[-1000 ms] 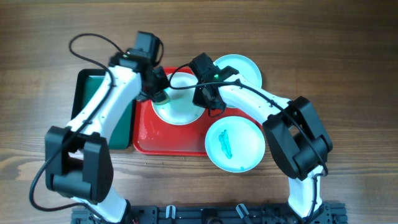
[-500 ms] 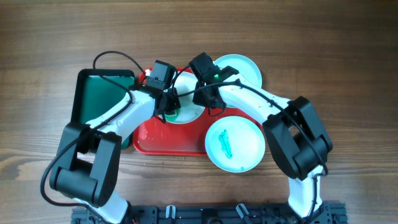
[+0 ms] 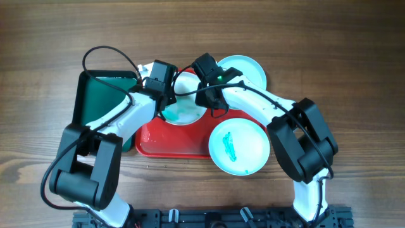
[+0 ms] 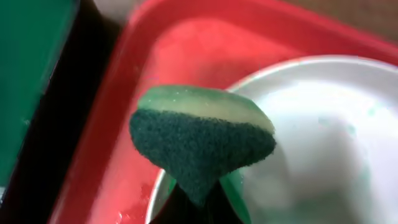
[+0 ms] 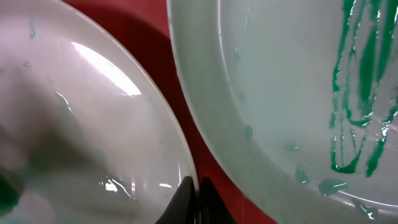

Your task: Clean dirty plates on tray and stack at the side

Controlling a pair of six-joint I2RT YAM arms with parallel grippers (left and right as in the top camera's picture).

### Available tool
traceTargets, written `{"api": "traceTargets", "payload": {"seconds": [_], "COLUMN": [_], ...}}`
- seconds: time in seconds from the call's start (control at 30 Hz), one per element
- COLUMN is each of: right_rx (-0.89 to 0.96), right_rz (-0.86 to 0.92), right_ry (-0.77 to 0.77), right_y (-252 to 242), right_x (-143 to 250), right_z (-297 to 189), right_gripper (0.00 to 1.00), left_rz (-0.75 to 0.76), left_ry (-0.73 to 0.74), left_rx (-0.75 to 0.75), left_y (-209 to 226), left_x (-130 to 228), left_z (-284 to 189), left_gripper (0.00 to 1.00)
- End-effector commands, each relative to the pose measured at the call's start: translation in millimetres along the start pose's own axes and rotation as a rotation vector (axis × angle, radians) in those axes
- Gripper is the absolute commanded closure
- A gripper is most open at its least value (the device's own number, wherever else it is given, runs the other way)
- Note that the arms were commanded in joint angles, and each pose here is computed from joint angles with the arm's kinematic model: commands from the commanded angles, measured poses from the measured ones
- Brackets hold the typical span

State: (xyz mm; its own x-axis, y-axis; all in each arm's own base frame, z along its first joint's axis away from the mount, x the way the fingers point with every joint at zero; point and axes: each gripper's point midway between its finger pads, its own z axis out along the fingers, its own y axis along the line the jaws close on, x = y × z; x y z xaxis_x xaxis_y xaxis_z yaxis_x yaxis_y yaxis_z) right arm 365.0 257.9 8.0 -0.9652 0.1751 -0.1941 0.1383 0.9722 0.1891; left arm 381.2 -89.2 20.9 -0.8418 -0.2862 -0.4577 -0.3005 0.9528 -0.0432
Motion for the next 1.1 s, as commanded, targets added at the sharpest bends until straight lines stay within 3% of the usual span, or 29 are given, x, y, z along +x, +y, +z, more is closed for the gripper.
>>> {"api": "traceTargets", "payload": {"seconds": [0.0, 0.1, 0.23, 0.5, 0.63, 0.8, 0.83, 0.87, 0.9, 1.07], "right_rx": [0.036, -0.006, -0.043, -0.095, -0.089, -0.126, -0.124, -0.123, -0.125, -0.189], "right_rz": [-0.03, -0.062, -0.097, -0.166, -0.165, -0.19, -0.189, -0.19, -0.199, -0.358], "right_ry": [-0.003, 0.015, 0.045, 0.095, 0.114, 0.146, 0.147, 0.148, 0.146, 0.127], "right_y": [-10, -2, 4, 11, 7, 11, 10, 10, 10, 27], "right_x": [0, 2, 7, 17, 23, 31, 31, 32, 31, 23], "right_z": [4, 4, 4, 3, 7, 9, 9, 9, 9, -6], "right_gripper": [0.96, 0.96, 0.96, 0.95, 0.8, 0.71, 0.73, 0.9, 0.95, 0.96], "left_rz": [0.048, 0.116, 0.111, -0.035, -0.12, -0.164, -0.151, -0.149, -0.149, -0.143], "left_ry": [0.216, 0.364, 0.36, 0.154, 0.092, 0.101, 0.115, 0.132, 0.153, 0.217], "left_rx": [0.23, 0.514, 0.578, 0.395, 0.304, 0.265, 0.259, 0.238, 0.202, 0.041], "left_y": [-30, -71, -80, -23, 25, 54, 57, 61, 67, 97], "left_x": [40, 65, 60, -49, -96, -98, -94, -89, -83, -62], "left_z": [-7, -31, -37, -58, -97, -120, -121, -120, -119, -118], "left_gripper": [0.96, 0.96, 0.96, 0.96, 0.96, 0.96, 0.96, 0.96, 0.96, 0.96]}}
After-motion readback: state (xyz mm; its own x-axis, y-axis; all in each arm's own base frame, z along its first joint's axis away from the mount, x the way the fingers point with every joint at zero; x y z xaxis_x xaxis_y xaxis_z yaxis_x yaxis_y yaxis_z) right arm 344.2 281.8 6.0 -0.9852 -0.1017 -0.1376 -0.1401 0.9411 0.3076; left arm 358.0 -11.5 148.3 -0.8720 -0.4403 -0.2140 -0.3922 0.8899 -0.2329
